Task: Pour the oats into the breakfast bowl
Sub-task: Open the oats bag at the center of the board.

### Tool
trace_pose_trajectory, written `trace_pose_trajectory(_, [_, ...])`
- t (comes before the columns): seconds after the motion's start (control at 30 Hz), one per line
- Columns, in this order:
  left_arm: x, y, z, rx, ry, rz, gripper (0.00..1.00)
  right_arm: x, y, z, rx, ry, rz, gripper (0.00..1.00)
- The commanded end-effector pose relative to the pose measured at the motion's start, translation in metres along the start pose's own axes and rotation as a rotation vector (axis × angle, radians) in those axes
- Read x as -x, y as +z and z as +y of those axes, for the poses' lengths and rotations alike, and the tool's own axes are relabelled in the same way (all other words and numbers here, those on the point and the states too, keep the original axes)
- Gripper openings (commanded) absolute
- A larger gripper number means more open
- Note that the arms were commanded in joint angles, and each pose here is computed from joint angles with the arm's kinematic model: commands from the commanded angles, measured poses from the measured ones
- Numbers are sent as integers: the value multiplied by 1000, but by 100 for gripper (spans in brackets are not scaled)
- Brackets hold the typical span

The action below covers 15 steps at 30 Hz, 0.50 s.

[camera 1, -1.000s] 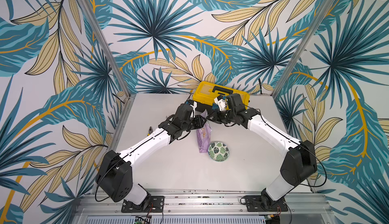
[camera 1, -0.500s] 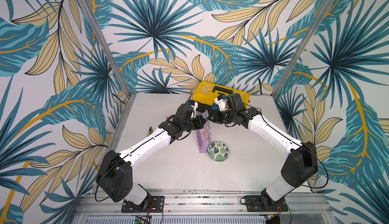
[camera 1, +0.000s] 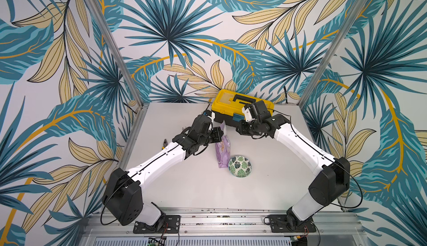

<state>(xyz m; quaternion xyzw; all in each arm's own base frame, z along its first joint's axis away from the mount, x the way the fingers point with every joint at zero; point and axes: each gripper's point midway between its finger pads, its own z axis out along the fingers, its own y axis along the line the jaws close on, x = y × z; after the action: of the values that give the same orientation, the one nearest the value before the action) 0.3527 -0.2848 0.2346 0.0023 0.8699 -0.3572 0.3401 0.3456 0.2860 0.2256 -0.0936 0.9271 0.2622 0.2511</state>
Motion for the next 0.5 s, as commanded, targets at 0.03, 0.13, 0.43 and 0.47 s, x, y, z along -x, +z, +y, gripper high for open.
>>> trace_pose_trajectory(0.03, [2,-5,-3,-11,10,-18,0,8,-23,60,332,-7,-50,46])
trace_pose_trajectory(0.13, [1,-5,-5,-17,7,-16,0,13,-23,69,392,11,-68,47])
trace_pose_trajectory(0.43, [0,-4,-3,-13,3,-15,0,0,8,51,307,40,14,40])
trace_pose_trajectory(0.47, [0,-4,-3,-13,2,-15,0,-2,10,49,300,41,20,39])
